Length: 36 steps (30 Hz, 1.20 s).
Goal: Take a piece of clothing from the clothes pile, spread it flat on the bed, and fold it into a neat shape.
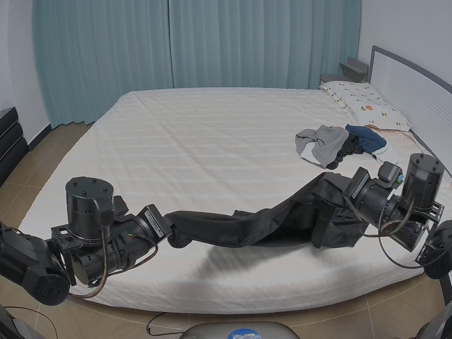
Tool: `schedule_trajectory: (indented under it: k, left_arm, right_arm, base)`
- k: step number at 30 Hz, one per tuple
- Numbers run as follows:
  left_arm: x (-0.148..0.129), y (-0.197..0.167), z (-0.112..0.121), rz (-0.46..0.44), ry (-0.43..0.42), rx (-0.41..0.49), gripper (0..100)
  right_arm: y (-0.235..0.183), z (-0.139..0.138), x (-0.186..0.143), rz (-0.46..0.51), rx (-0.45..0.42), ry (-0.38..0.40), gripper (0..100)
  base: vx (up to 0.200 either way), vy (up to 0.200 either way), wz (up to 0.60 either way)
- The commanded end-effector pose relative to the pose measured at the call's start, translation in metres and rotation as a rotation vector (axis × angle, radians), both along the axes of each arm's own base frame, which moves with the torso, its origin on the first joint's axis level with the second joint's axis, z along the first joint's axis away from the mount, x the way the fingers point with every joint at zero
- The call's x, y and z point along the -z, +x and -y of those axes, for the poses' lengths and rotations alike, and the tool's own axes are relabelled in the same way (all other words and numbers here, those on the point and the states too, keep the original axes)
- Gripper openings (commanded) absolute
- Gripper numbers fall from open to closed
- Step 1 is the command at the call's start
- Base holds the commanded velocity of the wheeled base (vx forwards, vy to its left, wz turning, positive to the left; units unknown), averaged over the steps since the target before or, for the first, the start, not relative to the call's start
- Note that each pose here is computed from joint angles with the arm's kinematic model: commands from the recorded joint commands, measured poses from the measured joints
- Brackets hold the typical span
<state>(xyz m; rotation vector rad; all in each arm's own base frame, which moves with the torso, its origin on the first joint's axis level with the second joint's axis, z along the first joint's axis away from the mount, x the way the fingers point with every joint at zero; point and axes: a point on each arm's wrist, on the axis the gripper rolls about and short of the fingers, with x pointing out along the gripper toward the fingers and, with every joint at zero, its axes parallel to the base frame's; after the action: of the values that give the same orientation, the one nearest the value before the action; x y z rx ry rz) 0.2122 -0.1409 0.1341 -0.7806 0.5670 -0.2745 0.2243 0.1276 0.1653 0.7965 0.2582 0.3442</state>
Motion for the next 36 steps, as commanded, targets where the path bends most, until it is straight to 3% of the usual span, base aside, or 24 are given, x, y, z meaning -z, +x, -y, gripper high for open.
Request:
schedule_trajectory:
  k: [1,7,12,15,19,28,36]
  left_arm:
    - [-0.038,-0.027,-0.013,0.097,-0.01,-0.006,0]
    - [-0.091,-0.049,-0.024,0.198,-0.043,-0.003,0]
    - [-0.136,-0.044,-0.031,0.243,-0.046,-0.043,0]
    - [-0.156,-0.037,-0.033,0.276,-0.054,-0.073,0]
    - [-0.165,-0.004,-0.033,0.223,-0.001,-0.149,0]
    - [-0.141,0.075,-0.023,0.118,0.051,-0.224,0]
    - [-0.098,0.139,-0.011,0.013,0.061,-0.227,0]
  right_arm:
    - [-0.047,0.025,-0.034,0.08,-0.003,0.043,0]
    - [-0.085,0.048,-0.097,0.221,0.0,0.091,0]
    - [-0.1,0.059,-0.159,0.312,0.013,0.135,0]
    - [-0.084,0.059,-0.186,0.341,0.055,0.133,0]
    - [-0.037,0.06,-0.211,0.362,0.13,0.115,0]
    - [0.08,0.049,-0.168,0.194,0.221,0.031,0]
    - [0.158,0.027,-0.122,0.185,0.221,0.03,0]
  base:
    - [0.0,0.0,0.0]
    - [0.0,0.0,0.0]
    - [0.0,0.0,0.0]
    - [0.0,0.0,0.0]
    - [0.0,0.0,0.0]
    - [0.022,0.0,0.0]
    - [0.2,0.0,0.0]
